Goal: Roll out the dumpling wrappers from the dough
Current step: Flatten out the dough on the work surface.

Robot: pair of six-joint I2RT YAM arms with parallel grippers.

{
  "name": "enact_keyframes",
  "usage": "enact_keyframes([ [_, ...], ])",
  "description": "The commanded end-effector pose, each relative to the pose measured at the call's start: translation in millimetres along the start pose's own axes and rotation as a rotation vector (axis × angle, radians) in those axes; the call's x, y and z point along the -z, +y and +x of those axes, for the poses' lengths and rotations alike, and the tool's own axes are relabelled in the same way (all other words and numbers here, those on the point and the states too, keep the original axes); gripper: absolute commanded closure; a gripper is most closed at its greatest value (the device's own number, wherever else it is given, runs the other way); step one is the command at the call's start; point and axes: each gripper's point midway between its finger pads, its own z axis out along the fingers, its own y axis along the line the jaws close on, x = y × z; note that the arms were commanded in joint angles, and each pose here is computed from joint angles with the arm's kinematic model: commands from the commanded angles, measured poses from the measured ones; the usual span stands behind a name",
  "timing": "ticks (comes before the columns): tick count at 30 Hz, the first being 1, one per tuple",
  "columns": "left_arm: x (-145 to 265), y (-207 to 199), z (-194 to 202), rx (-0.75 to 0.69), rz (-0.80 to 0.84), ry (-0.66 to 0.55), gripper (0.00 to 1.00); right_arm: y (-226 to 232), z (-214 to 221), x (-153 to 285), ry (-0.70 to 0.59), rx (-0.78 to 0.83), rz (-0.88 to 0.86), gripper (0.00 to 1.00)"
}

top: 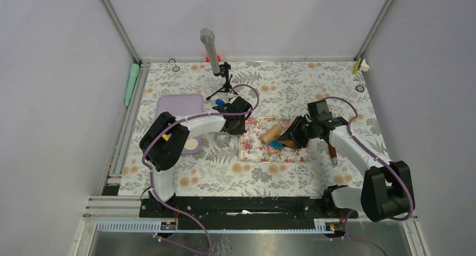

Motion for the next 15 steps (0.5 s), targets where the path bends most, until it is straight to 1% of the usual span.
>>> enact_keyframes([
  [1, 9.2, 22.4, 25.7, -0.048, -0.063, 0.086, 1.0, -53.6, -4.3, -14.3, -0.019, -0.053, 0.256, 1.0],
  [5, 9.0, 21.5, 26.0, -0.048, -0.06, 0.088, 1.0, -31.4, -15.3, 1.6, -0.05, 0.02, 0.224, 1.0],
  [9, 7.3, 20.2, 27.2, -0.045, -0.054, 0.095, 1.0, 1.3, -28.7, 34.8, -0.08, 0.204, 0.197, 1.0],
  [11, 7.3, 19.8, 27.1, -0.044, -0.052, 0.095, 1.0, 13.3, -31.9, 49.2, -0.067, 0.293, 0.2, 1.0],
  [15, 5.3, 17.6, 27.9, -0.038, -0.047, 0.1, 1.0, 29.6, -24.8, 60.6, 0.03, 0.402, 0.168, 1.0],
])
